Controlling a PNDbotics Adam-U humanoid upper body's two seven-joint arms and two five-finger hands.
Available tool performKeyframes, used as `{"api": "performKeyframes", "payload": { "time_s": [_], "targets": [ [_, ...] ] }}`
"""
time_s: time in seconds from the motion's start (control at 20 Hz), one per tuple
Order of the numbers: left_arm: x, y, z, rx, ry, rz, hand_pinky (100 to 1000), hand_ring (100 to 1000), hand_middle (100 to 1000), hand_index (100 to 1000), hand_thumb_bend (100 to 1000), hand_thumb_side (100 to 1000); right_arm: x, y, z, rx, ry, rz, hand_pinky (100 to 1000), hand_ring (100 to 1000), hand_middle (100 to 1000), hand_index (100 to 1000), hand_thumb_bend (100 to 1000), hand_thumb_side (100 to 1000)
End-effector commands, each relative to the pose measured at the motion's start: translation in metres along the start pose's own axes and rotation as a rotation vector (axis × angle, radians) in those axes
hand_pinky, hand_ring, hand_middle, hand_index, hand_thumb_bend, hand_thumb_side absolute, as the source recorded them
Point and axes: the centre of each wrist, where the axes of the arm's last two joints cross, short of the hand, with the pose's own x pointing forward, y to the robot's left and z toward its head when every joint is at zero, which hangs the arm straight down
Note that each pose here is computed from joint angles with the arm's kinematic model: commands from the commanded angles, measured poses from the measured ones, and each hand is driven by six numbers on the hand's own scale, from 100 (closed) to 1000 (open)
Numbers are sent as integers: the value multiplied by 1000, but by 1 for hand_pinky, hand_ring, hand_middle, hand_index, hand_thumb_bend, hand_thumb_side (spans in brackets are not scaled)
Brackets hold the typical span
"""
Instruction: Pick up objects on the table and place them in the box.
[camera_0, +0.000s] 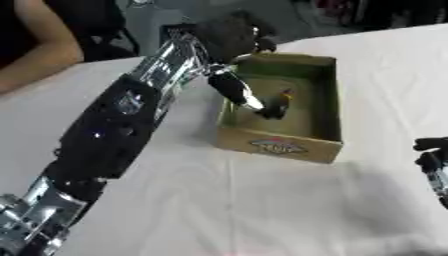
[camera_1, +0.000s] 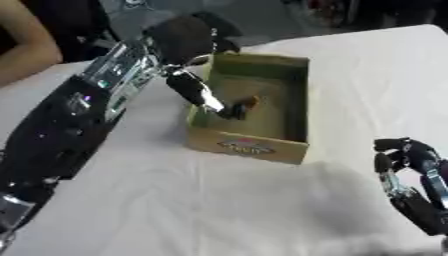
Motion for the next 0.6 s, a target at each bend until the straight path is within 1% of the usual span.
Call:
{"api": "performKeyframes", "payload": {
  "time_s": [0.05, 0.1, 0.2, 0.3, 0.4, 0.55, 0.6],
  "targets": [
    [-16, -17, 1, -64, 138, 135, 936, 959, 957, 936, 915, 1000, 3, -3, -2, -6, -17, 2, 510, 583, 663, 784, 202, 785],
    [-19, -25, 1, -86, 179, 169, 937, 964, 966, 946, 832, 1000, 3, -3, -2, -6, -17, 2, 510, 583, 663, 784, 202, 785],
    [-25, -43, 4, -126, 279, 228, 934, 964, 971, 954, 787, 1000, 3, -3, -2, -6, -17, 2, 510, 583, 663, 784, 201, 785],
    [-29, -60, 7, -151, 359, 273, 931, 961, 970, 956, 765, 1000, 3, -3, -2, -7, -17, 2, 510, 583, 663, 784, 201, 785],
    [-34, -72, 10, -162, 414, 298, 929, 958, 965, 953, 755, 1000, 3, -3, -1, -8, -16, 2, 510, 583, 663, 784, 200, 785],
    [-38, -80, 15, -150, 454, 311, 926, 952, 957, 949, 745, 1000, 3, -3, -1, -9, -14, 2, 510, 583, 663, 784, 200, 785],
    [-39, -81, 16, -143, 461, 313, 921, 947, 953, 946, 724, 1000, 3, -3, -1, -8, -14, 2, 510, 583, 663, 784, 200, 787]
  ]
}}
